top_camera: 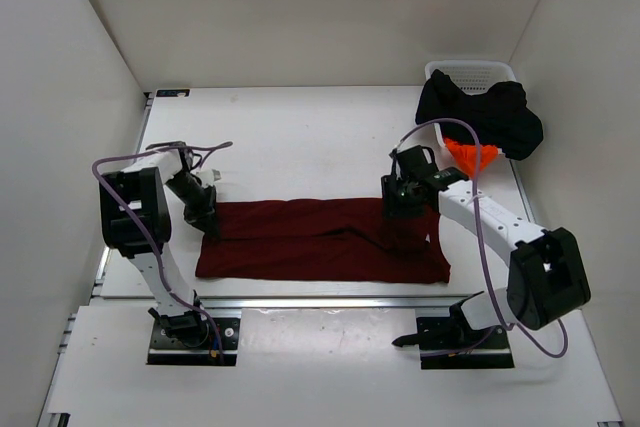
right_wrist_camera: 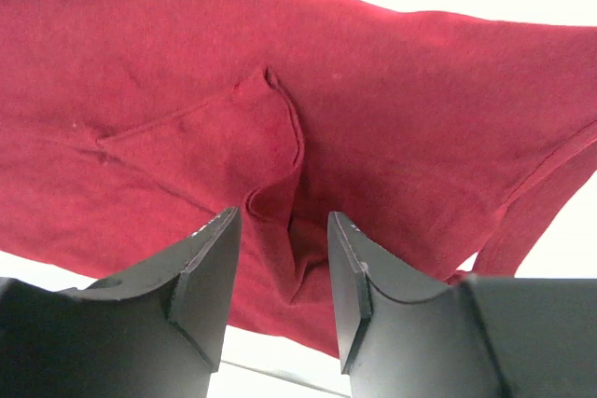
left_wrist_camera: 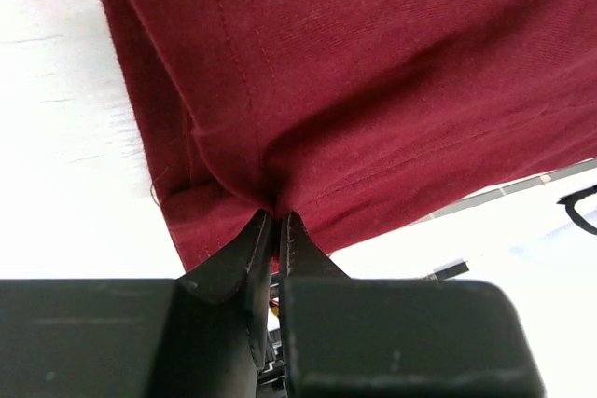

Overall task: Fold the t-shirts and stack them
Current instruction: Fold the other side of the tshirt into a rectangle

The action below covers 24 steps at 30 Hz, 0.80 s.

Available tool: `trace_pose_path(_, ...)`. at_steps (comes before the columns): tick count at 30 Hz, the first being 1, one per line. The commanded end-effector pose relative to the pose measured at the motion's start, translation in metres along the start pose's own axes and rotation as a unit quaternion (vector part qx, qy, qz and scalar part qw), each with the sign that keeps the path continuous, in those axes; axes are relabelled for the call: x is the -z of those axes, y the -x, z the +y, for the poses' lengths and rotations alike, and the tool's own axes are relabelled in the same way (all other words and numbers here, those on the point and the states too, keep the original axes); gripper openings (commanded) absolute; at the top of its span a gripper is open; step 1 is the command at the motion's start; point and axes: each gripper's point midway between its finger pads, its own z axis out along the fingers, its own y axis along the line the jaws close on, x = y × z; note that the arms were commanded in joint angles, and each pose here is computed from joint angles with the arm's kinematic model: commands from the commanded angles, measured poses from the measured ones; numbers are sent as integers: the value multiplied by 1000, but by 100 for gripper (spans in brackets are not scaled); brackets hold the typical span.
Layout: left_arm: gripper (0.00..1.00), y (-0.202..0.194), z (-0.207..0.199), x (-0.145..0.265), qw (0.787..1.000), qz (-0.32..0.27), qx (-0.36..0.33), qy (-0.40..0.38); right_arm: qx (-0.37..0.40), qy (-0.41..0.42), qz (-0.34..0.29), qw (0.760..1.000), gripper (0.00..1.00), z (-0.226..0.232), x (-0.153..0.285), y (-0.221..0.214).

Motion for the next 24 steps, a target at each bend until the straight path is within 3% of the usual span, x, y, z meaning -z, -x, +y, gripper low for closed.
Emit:
trace_pose_path(1, 4, 20, -5, 20, 998, -54, -26, 11, -4, 31, 7, 999, 41, 11, 10, -12)
trace_pose_path(4, 4, 20, -1, 21, 998, -53, -22, 21, -15, 62, 3, 998, 41, 18, 10, -19)
trace_pose_path(11, 5, 32, -2, 29, 996, -69, -39, 37, -42, 51, 28, 997, 36, 6, -5, -36)
trace_pose_path(13, 6, 34, 0, 32, 995, -72, -46, 47, -27, 64, 19, 997, 27, 12, -8, -30)
trace_pose_path(15, 6, 36, 0, 34, 995, -77, -47, 49, -21, 73, 11, 997, 6, 14, -11, -25)
trace_pose_path(16, 6, 41, -3, 37, 994, -85, -51, 46, -26, 78, 4, 997, 0, 14, -13, -19)
trace_pose_path(18, 6, 48, -3, 39, 993, -91, -58, 50, -32, 78, -5, 996, 1, 8, -15, -12)
trace_pose_path(21, 5, 75, -6, 53, 987, -124, -79, 71, -16, 57, -58, 997, 0, -5, -14, 30)
trace_pose_path(24, 4, 127, -18, 93, 969, -204, -105, 89, 21, 28, -103, 994, 0, -13, -1, 97)
